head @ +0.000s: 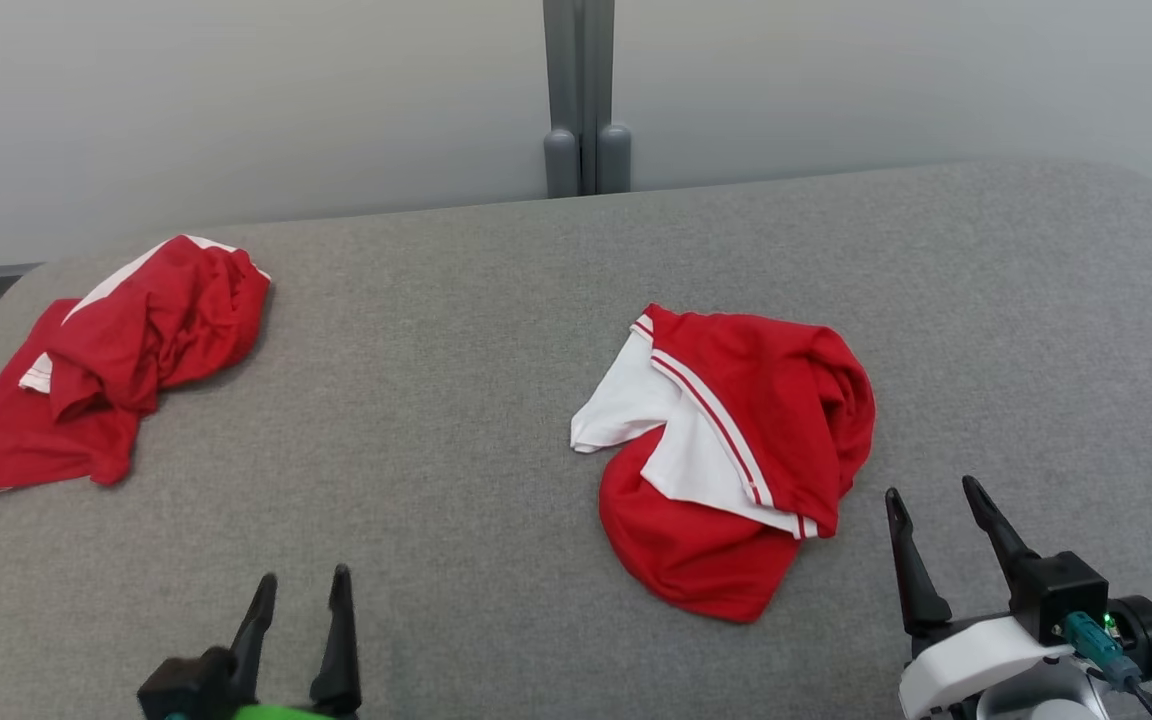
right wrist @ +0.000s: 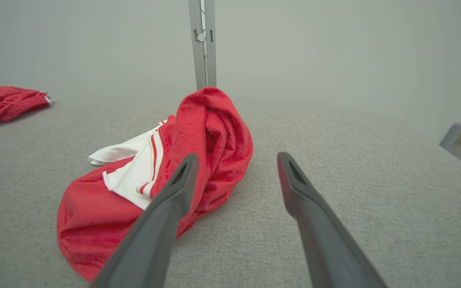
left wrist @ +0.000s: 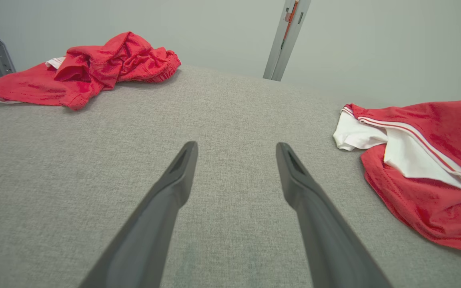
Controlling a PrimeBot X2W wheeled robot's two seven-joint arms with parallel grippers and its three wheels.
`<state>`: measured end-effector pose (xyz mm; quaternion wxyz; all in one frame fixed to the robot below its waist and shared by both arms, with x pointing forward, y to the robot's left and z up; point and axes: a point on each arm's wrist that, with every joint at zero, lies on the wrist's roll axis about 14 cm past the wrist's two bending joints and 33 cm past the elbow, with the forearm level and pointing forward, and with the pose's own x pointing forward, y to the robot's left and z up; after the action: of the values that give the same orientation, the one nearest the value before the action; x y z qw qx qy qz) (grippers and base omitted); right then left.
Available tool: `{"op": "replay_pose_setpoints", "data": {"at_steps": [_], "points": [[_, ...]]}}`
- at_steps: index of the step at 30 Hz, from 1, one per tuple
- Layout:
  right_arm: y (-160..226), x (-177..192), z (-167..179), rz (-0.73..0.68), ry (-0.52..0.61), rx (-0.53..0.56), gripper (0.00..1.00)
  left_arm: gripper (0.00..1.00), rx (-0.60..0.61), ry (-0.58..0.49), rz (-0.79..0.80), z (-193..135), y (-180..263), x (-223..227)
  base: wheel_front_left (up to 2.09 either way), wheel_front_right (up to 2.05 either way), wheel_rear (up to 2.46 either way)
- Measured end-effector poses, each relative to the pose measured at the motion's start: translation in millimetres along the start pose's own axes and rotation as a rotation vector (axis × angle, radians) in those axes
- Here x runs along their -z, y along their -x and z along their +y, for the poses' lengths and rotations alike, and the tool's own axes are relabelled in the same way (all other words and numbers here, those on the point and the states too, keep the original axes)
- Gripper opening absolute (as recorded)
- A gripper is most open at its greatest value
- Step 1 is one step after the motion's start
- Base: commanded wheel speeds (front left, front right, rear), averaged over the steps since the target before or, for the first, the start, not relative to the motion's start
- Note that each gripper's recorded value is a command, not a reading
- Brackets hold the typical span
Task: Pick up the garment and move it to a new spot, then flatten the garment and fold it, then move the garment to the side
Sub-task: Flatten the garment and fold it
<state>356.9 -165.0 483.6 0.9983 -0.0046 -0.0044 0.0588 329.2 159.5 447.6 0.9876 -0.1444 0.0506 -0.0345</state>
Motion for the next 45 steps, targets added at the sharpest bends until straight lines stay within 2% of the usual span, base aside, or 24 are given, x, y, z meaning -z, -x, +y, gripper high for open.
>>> {"op": "replay_pose_setpoints", "data": {"at_steps": [7,14,21,24,29,30,31,37,42,45], "points": [[-24,-12,10,-0.038,0.003,-0.038,1.00,1.00,0.228,0.046,0.045,-76,-70,-3,0.00,0.00,0.00],[-28,6,-4,0.014,-0.013,0.003,1.00,1.00,0.391,0.041,0.295,-133,-121,32,0.00,0.00,0.00],[-14,19,-33,0.060,-0.003,0.094,1.00,1.00,0.416,0.030,0.468,-149,-141,71,0.00,0.00,0.00],[-10,21,-39,0.070,-0.003,0.116,1.00,1.00,0.399,0.053,0.523,-148,-145,85,0.00,0.00,0.00],[-11,23,-45,0.076,-0.005,0.133,1.00,1.00,0.398,0.020,0.605,-149,-150,105,0.00,0.00,0.00],[-10,24,-45,0.079,-0.006,0.135,1.00,0.21,0.400,0.008,0.613,-149,-151,107,0.00,0.00,0.00],[-10,24,-46,0.081,-0.007,0.137,1.00,0.00,0.405,-0.002,0.614,-150,-152,109,0.00,0.00,0.00],[-4,25,-54,0.083,-0.013,0.166,1.00,0.00,0.421,0.041,0.545,-159,-160,92,0.00,0.00,0.00],[0,25,-52,0.082,-0.030,0.167,1.00,0.00,0.491,0.104,0.356,-187,-181,22,0.00,0.00,0.00],[-2,20,-47,0.063,-0.040,0.152,1.00,0.00,0.507,0.114,0.253,-185,-190,-23,0.00,0.00,0.00]]}}
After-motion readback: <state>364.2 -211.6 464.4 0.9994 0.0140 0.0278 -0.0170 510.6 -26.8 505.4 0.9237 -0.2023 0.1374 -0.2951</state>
